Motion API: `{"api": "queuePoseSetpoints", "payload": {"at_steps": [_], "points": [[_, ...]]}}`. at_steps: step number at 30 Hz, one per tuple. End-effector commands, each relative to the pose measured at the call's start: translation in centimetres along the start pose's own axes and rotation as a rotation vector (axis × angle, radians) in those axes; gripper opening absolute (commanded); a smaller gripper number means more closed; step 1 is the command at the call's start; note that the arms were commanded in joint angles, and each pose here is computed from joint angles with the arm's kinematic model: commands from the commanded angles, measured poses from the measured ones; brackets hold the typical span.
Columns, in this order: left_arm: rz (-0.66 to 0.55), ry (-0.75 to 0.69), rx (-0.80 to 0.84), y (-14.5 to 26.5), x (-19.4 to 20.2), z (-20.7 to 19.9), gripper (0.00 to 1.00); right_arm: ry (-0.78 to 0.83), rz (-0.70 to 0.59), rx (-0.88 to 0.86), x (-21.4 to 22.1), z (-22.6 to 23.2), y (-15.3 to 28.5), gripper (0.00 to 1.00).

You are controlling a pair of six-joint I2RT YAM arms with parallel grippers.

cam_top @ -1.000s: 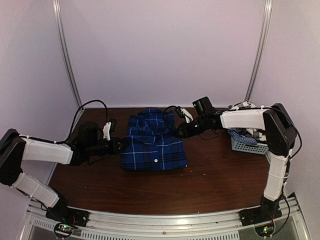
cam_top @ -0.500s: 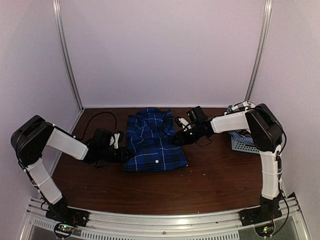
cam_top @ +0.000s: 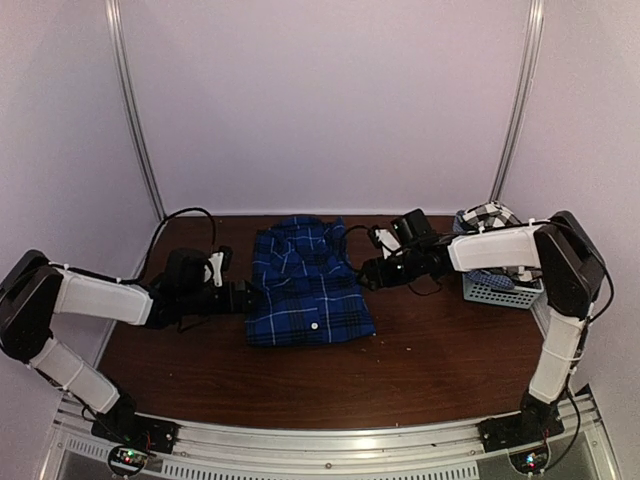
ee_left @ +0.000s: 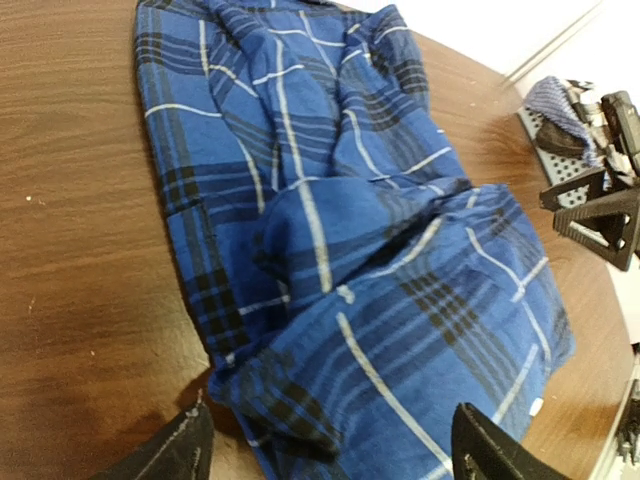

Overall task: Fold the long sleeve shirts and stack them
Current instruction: Smooth out the 2/3-rectangle-folded shirt at the center of the board, then move the 2/3-rectangle-folded shirt to the center of the board.

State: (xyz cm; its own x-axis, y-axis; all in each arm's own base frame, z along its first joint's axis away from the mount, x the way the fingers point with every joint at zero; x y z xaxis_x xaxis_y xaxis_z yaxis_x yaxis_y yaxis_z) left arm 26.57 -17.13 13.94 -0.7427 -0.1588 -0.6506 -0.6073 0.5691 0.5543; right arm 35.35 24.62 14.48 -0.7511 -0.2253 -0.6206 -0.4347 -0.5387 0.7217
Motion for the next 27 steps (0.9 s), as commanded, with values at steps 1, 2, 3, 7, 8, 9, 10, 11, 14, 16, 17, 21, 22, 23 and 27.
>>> {"api": "queuePoseSetpoints", "payload": {"at_steps": [1,2,3,7,8,9,10,11,14,16,17,21,22,23,27], "points": [[0.012,-0.015,0.088,1.4,0.9,-0.5,0.85,0.038,-0.041,-0.032,1.1,2.8,2.1,0.71],[0.019,-0.010,0.107,1.6,1.3,-0.6,0.87,0.038,-0.038,-0.043,1.7,3.2,2.2,0.72],[0.028,-0.005,0.117,1.8,1.7,-0.7,0.88,0.036,-0.033,-0.057,2.3,3.6,2.3,0.73],[0.068,0.005,0.134,1.9,3.5,-0.9,0.88,0.014,-0.005,-0.102,4.7,4.6,1.9,0.74],[0.079,0.009,0.131,1.8,3.9,-0.9,0.87,0.010,-0.007,-0.111,5.1,4.8,1.8,0.73],[0.091,0.010,0.127,1.6,4.4,-0.9,0.86,0.004,-0.003,-0.114,5.7,4.9,1.6,0.72],[0.107,0.012,0.114,1.4,4.9,-0.8,0.84,-0.003,-0.004,-0.119,6.1,4.9,1.4,0.71],[0.119,0.011,0.104,1.1,5.3,-0.7,0.81,-0.011,0.000,-0.122,6.5,4.9,1.3,0.69],[0.145,0.003,0.084,0.4,6.3,-0.7,0.71,-0.033,0.017,-0.133,7.9,4.7,0.9,0.61],[0.160,0.001,0.082,0.1,6.9,-0.7,0.64,-0.043,0.028,-0.136,8.7,4.7,1.0,0.56],[0.165,-0.002,0.084,-0.1,7.2,-0.7,0.61,-0.049,0.031,-0.141,9.1,4.7,1.1,0.53],[0.189,-0.016,0.086,-0.4,8.2,-0.9,0.49,-0.068,0.029,-0.161,10.3,5.1,1.5,0.38],[0.195,-0.021,0.085,-0.5,8.4,-1.0,0.46,-0.071,0.030,-0.165,10.6,5.2,1.5,0.34],[0.204,-0.024,0.086,-0.6,8.6,-1.0,0.44,-0.075,0.031,-0.166,10.9,5.3,1.6,0.31],[0.227,-0.044,0.077,-0.7,9.4,-1.4,0.37,-0.094,0.038,-0.154,11.9,5.4,2.0,0.15]]}}
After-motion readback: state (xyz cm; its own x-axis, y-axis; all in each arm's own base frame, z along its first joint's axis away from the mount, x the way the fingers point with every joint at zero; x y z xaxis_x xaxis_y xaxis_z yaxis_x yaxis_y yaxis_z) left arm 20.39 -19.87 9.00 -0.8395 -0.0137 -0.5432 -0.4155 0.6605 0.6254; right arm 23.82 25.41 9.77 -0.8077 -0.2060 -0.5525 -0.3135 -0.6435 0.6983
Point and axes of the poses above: each gripper's point midway between its finger pads, its own y axis back along the fingers, its own z axis along the line the jaws close on, x = y × z, the point moved 10 cm from there along y, back along the fingers, and after that the axes turned 3 degrees about y, right-handed, at the moved point
